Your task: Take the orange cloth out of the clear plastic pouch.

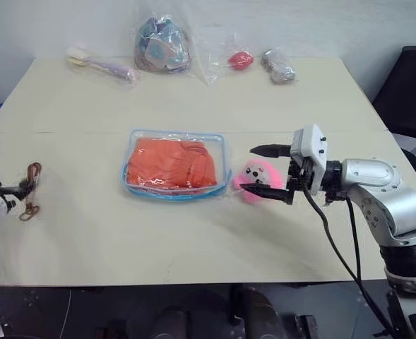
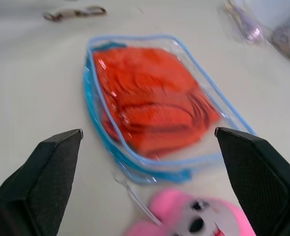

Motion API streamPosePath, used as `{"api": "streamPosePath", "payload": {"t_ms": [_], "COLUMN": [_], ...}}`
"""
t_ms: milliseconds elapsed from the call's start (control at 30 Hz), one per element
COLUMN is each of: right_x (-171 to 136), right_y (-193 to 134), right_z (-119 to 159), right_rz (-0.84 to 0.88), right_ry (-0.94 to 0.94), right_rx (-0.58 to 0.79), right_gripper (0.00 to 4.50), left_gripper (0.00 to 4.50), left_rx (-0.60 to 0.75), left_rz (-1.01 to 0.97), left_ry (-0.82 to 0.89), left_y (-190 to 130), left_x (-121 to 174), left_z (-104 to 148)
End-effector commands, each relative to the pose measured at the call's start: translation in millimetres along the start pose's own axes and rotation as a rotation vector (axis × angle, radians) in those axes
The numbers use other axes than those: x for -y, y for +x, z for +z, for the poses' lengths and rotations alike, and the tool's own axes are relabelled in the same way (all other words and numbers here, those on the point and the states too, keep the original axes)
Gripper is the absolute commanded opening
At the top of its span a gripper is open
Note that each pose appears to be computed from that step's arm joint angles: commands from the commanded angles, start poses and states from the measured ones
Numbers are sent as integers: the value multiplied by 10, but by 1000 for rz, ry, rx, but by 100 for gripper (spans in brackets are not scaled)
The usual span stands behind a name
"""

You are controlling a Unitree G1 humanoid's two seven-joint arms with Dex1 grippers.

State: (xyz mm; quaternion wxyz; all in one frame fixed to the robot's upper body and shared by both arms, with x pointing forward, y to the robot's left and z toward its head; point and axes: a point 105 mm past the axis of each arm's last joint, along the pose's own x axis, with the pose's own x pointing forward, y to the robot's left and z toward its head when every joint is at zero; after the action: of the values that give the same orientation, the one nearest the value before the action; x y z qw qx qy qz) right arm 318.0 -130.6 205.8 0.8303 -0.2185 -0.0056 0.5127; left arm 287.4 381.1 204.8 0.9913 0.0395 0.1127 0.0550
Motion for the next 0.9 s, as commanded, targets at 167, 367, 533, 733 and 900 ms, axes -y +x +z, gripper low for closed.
{"api": "streamPosePath", "payload": {"t_ms": [167,367,533,733,900], "right_x": [222,319,248,132,98], "right_y": [-67,-31,33,40,-161], "right_z": [-387,-602,-636,-554,-430], "right_rz": [-109,-168,-141,-98,-106], "right_ry": [-42,95,144,152,159], "right_rx": [-137,-154,-125,-89,-66], "right_gripper": [450,450,409,194,34], "left_gripper": [385,385,388,388,388], "left_rx": [93,73,138,144,148], "left_rz": [-883,-1158,-1208,-1185,-1164], "left_ry": [371,525,545,549,545], "left_y": [-747,-950,-913,-827,-796], "left_x": [1511,2014,2159,2133,2088], "left_z": [343,243,356,355,345]}}
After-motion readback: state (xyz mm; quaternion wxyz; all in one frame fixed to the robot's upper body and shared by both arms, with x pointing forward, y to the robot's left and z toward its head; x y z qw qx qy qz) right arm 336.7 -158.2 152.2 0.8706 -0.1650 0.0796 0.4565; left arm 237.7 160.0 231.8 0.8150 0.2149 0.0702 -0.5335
